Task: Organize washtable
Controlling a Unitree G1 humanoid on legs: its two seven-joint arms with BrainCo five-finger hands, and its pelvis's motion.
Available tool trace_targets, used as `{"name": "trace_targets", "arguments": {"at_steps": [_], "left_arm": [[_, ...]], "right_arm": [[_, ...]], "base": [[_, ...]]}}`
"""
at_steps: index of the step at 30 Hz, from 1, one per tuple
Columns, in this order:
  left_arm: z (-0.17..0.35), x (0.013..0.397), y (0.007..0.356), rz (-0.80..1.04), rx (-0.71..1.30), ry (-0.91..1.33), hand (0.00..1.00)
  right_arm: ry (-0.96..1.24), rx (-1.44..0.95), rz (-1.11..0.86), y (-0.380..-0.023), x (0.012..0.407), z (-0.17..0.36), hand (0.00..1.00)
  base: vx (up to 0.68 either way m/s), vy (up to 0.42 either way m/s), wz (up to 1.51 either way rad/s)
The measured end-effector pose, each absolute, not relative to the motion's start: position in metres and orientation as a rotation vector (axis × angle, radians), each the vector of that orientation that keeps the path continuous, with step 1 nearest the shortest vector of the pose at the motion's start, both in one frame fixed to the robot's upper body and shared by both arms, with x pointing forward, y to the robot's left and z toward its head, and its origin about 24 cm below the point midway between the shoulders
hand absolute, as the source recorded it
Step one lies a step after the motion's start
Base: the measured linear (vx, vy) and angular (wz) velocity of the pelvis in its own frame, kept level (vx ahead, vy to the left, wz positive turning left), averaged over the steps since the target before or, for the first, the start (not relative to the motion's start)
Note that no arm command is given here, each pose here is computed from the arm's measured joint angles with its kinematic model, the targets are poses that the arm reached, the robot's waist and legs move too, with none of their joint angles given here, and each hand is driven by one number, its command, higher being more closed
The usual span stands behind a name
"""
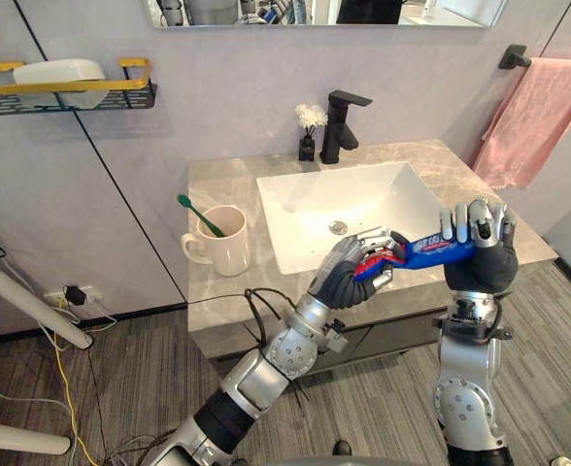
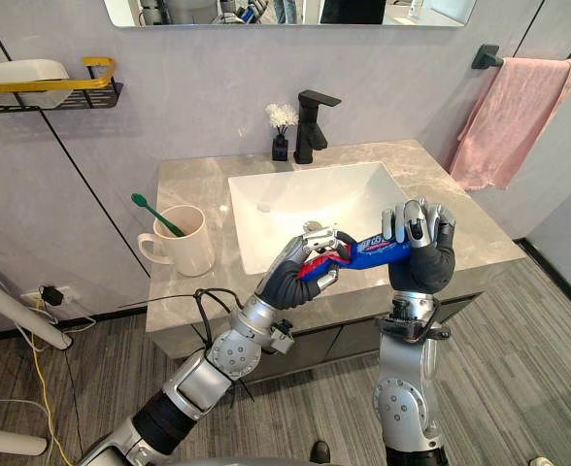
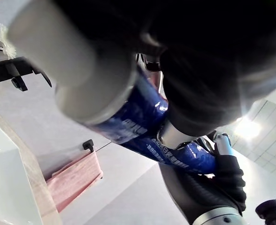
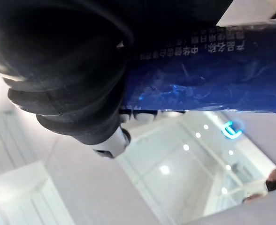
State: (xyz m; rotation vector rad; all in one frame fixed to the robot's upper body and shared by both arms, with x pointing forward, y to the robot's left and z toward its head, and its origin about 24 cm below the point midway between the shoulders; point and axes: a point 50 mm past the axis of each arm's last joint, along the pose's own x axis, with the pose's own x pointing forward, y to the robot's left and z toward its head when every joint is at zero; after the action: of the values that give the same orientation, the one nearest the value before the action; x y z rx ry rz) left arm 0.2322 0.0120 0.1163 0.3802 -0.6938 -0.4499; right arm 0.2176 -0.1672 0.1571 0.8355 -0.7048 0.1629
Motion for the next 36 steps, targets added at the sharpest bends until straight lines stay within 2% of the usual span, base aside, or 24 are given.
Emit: {"name": "trace_targets", "arguments": {"at_steps": [9, 17, 23, 30, 36], "left_arm": [[0.125, 0.242, 0.032, -0.315, 0.378, -0.668, 0.00], [0.155, 0.239, 0.051, -0.200, 0.344, -0.779, 0.00], [0.187, 0.241, 0.104, 0.124, 0.302, -0.881, 0.00], [0.196, 0.230, 0.122, 0.220, 0.282, -0.917, 0.00], [0.198, 0.222, 0.154, 0.406, 0.336, -0.909, 0.00]], "right_arm": [[-0.744, 0.799, 0.160, -0.160, 0.221, 0.166, 1.00], [-0.803, 0.786, 0.180, -0.156, 0.225, 0.178, 1.00], [-0.855, 0.736, 0.009, -0.190, 0.227, 0.175, 1.00], [-1.000, 0.619, -0.024, -0.212, 0.229, 0.205, 1.00], [-1.126, 0.563, -0.115, -0.239, 0.225, 0.223, 1.00]], "base": [[0.00, 0.005, 0.16], [0.00, 0.002, 0.15], [0.00, 0.017, 0.20], [0.00, 0.006, 0.26], [-0.02, -0.014, 0.27]]}}
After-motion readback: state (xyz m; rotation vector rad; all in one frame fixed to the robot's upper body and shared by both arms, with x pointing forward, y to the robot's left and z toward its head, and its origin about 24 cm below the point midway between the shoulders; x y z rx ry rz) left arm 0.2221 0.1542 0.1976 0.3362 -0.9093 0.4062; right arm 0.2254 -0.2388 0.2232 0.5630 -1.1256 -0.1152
